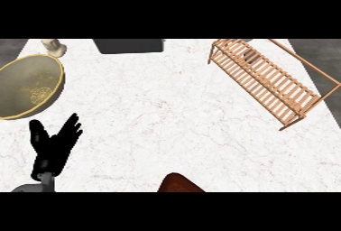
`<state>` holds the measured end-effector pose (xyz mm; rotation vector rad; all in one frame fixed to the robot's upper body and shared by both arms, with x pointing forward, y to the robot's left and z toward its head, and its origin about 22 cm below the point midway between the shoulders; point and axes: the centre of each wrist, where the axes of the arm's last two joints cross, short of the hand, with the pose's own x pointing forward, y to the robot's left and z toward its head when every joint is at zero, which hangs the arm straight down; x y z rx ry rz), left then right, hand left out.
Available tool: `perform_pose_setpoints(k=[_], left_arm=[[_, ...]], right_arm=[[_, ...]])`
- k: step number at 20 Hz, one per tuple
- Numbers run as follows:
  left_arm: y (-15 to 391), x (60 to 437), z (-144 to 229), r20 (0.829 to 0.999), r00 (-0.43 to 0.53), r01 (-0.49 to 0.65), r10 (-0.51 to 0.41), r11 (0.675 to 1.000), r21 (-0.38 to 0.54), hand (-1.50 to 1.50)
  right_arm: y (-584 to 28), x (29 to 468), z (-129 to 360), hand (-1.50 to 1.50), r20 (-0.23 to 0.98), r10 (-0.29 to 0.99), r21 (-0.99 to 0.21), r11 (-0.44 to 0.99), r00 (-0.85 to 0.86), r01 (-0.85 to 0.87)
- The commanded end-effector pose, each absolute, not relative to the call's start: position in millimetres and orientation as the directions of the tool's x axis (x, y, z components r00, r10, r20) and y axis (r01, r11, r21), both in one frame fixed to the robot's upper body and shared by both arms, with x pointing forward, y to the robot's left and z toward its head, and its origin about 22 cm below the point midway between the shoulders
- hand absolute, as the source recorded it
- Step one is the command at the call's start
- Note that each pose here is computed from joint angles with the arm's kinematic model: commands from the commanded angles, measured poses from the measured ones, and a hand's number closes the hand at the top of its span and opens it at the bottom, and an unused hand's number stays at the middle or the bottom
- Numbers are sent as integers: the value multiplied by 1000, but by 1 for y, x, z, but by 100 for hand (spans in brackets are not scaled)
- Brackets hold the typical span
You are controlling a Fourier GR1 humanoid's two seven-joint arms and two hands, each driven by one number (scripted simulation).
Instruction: Pick the eggplant from the tray and place it in the tiered shelf
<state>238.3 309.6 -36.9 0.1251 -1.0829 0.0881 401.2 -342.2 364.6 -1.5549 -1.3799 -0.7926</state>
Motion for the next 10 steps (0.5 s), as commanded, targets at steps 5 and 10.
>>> perform_pose_setpoints(k=[5,10], left_arm=[[322,230,-39,881,472,-177,24,982,67,0],[307,227,-37,878,476,-166,54,986,29,0]], right_arm=[[-352,357,384,-150,968,247,-58,22,50,998],[-356,325,369,-150,968,247,-60,53,45,997]])
